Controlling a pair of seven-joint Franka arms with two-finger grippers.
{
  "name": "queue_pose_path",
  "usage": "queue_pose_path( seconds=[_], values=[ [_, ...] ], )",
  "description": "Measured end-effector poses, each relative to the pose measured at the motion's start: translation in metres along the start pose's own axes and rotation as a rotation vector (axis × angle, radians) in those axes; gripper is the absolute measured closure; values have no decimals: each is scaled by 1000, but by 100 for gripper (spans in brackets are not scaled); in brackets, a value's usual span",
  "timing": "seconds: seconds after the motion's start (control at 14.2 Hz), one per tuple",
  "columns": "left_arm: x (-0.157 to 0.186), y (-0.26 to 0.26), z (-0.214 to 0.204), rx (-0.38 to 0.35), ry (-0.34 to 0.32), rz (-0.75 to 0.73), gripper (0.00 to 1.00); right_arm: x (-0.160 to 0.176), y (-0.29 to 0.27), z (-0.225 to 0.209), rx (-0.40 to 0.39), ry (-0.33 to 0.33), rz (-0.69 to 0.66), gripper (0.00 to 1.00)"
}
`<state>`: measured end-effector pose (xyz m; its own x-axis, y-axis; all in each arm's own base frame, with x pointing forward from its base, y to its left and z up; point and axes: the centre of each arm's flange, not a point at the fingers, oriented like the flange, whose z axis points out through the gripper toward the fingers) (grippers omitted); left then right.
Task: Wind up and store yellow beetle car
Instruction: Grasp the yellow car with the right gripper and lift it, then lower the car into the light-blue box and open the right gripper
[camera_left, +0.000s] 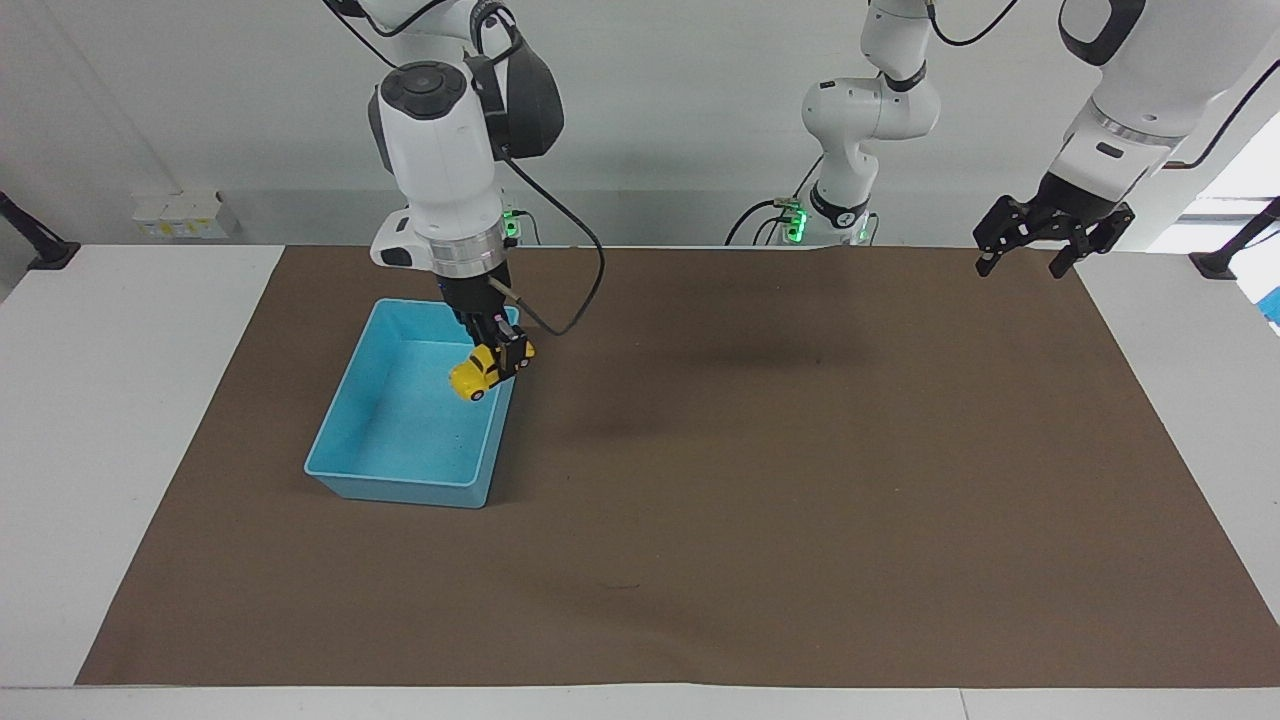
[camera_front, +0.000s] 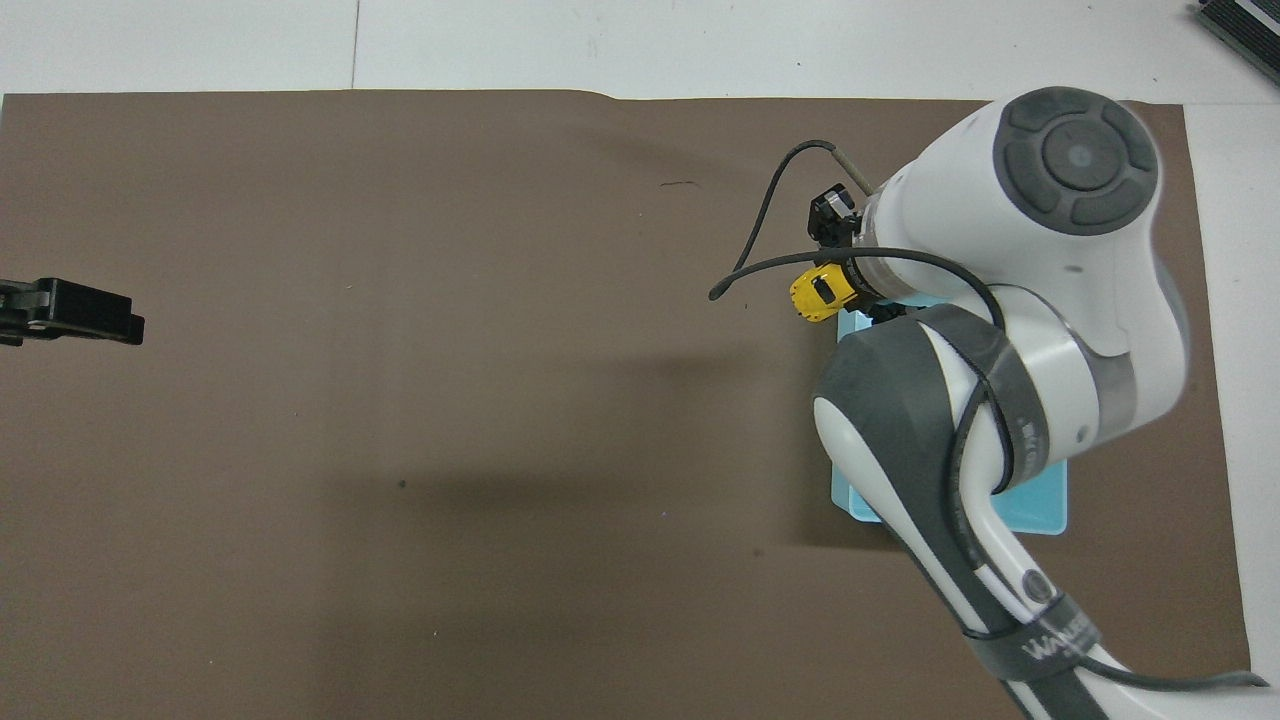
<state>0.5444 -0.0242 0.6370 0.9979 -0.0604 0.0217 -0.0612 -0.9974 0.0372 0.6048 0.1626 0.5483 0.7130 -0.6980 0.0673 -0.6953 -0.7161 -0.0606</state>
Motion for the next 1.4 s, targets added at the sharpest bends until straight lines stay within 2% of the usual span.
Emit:
queue_pose_path(
  seconds=[0.28,0.7,0.98,1.19,1.4],
  values=[
    [0,0,0,0,0,0,0,12,23,-1,-48,-32,-232,51],
    [0,0,0,0,0,0,0,36,66,20,-72,-61,-453,51],
    [0,0,0,0,0,0,0,27,99,49,-56,-38,-542,51],
    [0,0,0,0,0,0,0,25,127,79,-27,-87,-564,51],
    [0,0,0,0,0,0,0,28,145,109,-9,-91,-650,51]
  ],
)
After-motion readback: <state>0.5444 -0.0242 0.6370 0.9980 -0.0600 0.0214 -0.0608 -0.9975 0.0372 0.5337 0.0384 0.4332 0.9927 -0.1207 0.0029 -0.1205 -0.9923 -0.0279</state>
